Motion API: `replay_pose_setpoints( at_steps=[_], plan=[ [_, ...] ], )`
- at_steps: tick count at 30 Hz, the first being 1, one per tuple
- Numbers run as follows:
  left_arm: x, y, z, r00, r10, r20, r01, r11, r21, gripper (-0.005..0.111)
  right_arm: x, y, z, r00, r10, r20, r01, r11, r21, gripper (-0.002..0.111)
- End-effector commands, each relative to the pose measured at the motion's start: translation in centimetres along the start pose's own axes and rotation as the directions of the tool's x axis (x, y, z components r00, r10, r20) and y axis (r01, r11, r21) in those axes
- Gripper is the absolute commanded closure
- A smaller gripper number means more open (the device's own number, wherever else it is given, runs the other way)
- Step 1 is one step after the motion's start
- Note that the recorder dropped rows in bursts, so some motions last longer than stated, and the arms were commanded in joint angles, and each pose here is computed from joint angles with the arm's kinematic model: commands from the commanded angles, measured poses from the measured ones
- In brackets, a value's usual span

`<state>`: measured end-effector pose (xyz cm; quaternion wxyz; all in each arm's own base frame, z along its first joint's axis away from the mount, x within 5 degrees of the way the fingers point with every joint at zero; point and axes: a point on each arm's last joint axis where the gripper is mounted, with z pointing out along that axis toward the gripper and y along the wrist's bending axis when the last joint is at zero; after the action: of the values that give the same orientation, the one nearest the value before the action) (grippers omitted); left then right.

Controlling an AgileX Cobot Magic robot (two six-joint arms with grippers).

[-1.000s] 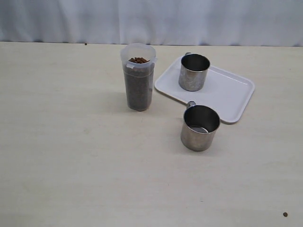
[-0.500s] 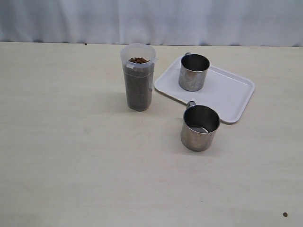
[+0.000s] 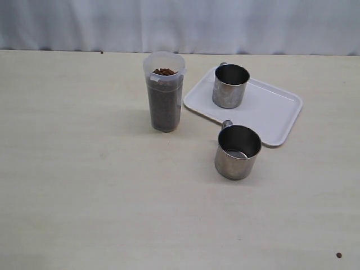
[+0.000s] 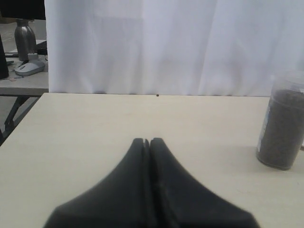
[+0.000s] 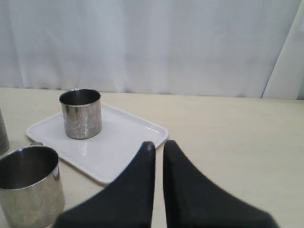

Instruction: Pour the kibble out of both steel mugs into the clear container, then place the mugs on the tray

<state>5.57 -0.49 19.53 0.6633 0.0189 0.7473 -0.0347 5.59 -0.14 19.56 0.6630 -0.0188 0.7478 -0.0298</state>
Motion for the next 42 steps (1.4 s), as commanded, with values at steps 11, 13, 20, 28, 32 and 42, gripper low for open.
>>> replay_pose_setpoints(
  at_steps=[11,13,20,28,32,42],
  plan=[
    [0.0,0.0,0.0,1.0,0.001,0.007,-0.001,1.0,0.008,0.107,-2.4,-0.1,-0.3,0.952,0.138,0.272,-0.134,0.99,-0.032,0.103],
    [0.0,0.0,0.0,1.0,0.001,0.007,-0.001,1.0,0.008,0.107,-2.1,0.1,-0.2,0.959,0.158,0.234,-0.148,0.987,-0.057,0.103],
    [0.0,0.0,0.0,1.0,0.001,0.007,-0.001,1.0,0.008,0.107,-1.3,3.1,2.9,0.994,0.105,-0.004,-0.1,0.935,-0.339,0.102],
    [0.0,0.0,0.0,1.0,0.001,0.007,-0.001,1.0,0.008,0.107,1.5,7.6,7.7,0.962,-0.256,-0.092,0.177,0.846,-0.503,0.022],
    [0.0,0.0,0.0,1.0,0.001,0.007,-0.001,1.0,0.008,0.107,2.3,9.1,11.7,0.941,-0.239,-0.239,0.119,0.895,-0.429,-0.001],
    [0.0,0.0,0.0,1.0,0.001,0.007,-0.001,1.0,0.008,0.107,4.5,13.1,17.5,0.879,-0.357,-0.317,0.16,0.845,-0.51,-0.001]
  ],
)
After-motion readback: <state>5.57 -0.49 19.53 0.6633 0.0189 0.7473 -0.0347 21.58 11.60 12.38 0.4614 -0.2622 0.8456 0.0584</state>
